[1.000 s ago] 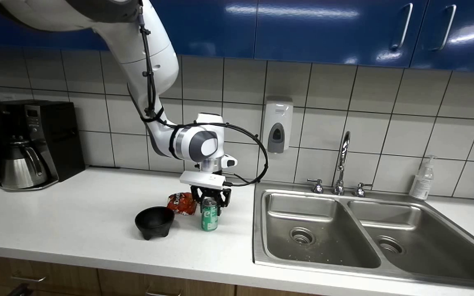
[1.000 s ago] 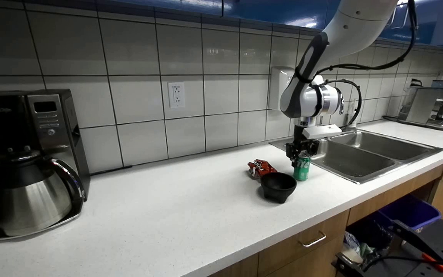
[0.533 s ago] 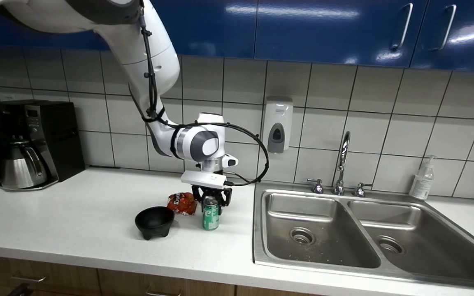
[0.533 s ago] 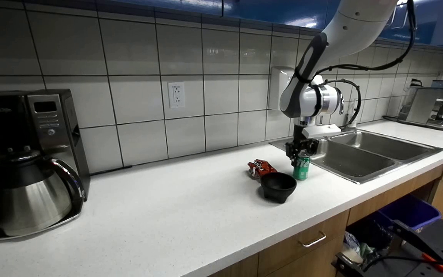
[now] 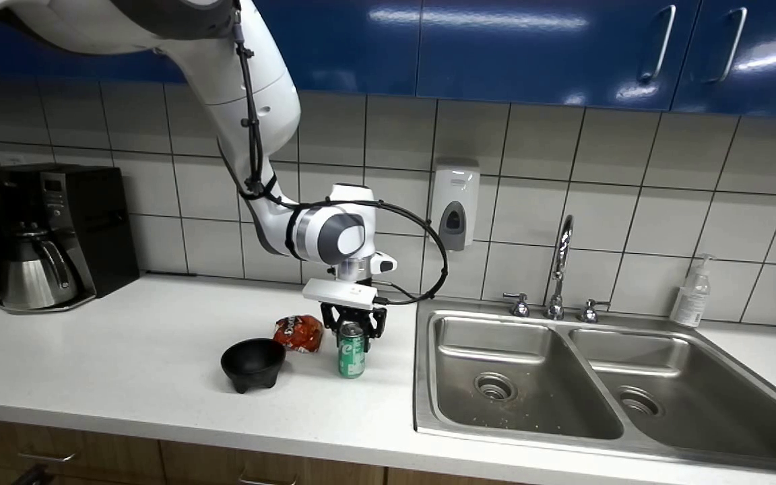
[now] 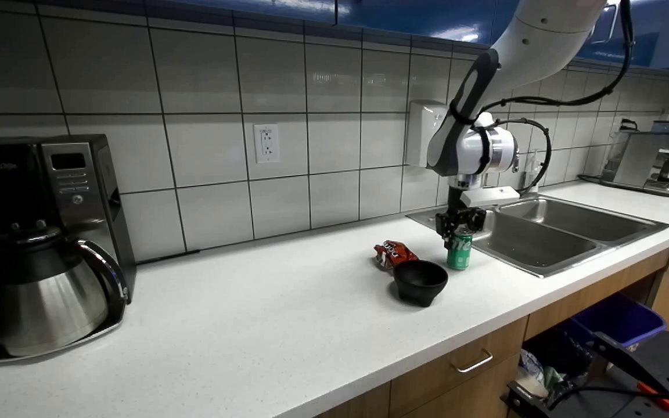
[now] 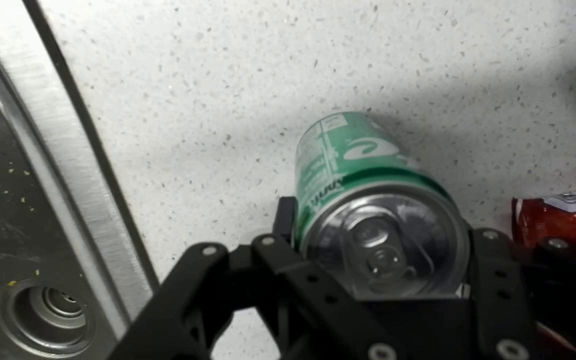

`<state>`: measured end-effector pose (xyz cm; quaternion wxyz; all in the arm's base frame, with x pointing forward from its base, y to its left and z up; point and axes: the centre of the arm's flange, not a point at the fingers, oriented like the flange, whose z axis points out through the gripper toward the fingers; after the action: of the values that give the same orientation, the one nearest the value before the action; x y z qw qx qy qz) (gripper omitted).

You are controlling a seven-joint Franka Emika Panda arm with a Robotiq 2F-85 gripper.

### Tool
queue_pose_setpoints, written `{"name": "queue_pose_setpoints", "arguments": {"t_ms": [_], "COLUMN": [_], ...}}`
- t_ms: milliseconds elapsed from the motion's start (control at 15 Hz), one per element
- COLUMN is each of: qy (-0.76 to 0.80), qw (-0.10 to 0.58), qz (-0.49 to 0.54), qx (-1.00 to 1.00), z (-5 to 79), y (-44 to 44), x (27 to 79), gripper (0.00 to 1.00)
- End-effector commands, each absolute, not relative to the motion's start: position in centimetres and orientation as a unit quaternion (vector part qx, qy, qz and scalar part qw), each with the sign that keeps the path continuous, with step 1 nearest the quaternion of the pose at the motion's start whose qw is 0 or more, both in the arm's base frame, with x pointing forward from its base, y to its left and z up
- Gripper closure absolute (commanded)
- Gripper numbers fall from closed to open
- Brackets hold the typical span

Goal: Put the can in the bowl

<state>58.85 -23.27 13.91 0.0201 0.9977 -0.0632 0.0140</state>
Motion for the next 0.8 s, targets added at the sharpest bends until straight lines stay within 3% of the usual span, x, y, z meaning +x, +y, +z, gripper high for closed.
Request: {"name": "queue_pose_setpoints", "arguments": {"t_ms": [0,733], "qy": [-0.072,-0.070], "qw": [0.015,0.013], "qz": [0.020,0.044], "qx": [0.997,0.996], "z": [15.9,19.4], "y": [-23.9,-23.5], "x": [58.7,57.7], "gripper": [0.61,0.61]}}
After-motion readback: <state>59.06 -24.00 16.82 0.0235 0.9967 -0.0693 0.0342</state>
